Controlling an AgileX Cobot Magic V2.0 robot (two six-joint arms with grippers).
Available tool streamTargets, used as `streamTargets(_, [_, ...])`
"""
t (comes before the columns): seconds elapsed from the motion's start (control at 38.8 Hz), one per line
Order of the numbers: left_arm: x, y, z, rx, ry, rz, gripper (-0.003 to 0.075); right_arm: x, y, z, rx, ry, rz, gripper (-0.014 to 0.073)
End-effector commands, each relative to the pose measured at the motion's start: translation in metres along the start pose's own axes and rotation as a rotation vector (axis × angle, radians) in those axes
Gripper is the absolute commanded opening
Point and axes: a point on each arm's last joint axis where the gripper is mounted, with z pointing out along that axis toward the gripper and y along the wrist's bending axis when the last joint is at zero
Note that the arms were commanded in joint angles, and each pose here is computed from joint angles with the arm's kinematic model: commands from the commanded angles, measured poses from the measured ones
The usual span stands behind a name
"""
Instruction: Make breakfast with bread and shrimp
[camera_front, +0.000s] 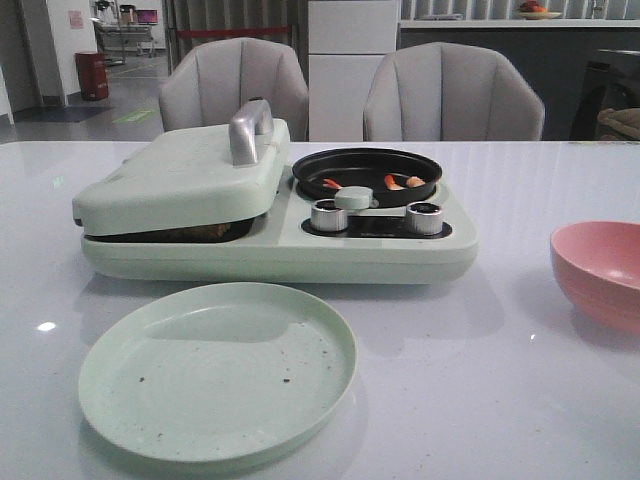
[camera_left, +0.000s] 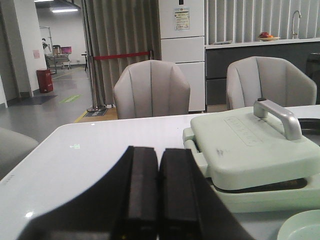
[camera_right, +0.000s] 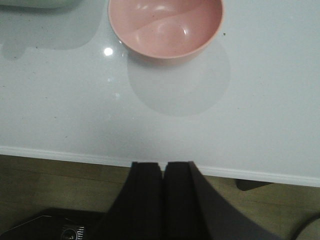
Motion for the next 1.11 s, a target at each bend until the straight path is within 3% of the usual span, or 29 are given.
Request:
streamTargets(0.0, [-0.007, 0.0, -0.002, 0.004, -0.105, -0.015, 0.0099, -0.011, 0.0, -0.005, -0.001, -0.074, -0.001, 0.0035])
streamTargets(0.62, [-0.007, 0.0, -0.002, 0.004, -0.105, -0.015, 0.0099, -0.007, -0.001, -0.013, 0.002, -0.12, 0.004, 0.0035])
streamTargets(0.72, [-0.007, 0.0, -0.002, 0.004, -0.105, -0.015, 0.01, -0.004, -0.002, -0.023, 0.013, -0.213, -0.004, 0.0035])
streamTargets(0.93, [-0.007, 0.0, -0.002, 0.004, -0.105, -0.015, 0.0099, 0.013, -0.003, -0.021, 0.06, -0.453, -0.131, 0.0035])
streamTargets(1.08, [-0.007, 0.0, -0.002, 0.004, -0.105, -0.015, 0.0099, 0.029, -0.004, -0.01, 0.095, -0.685, -0.11, 0.0035])
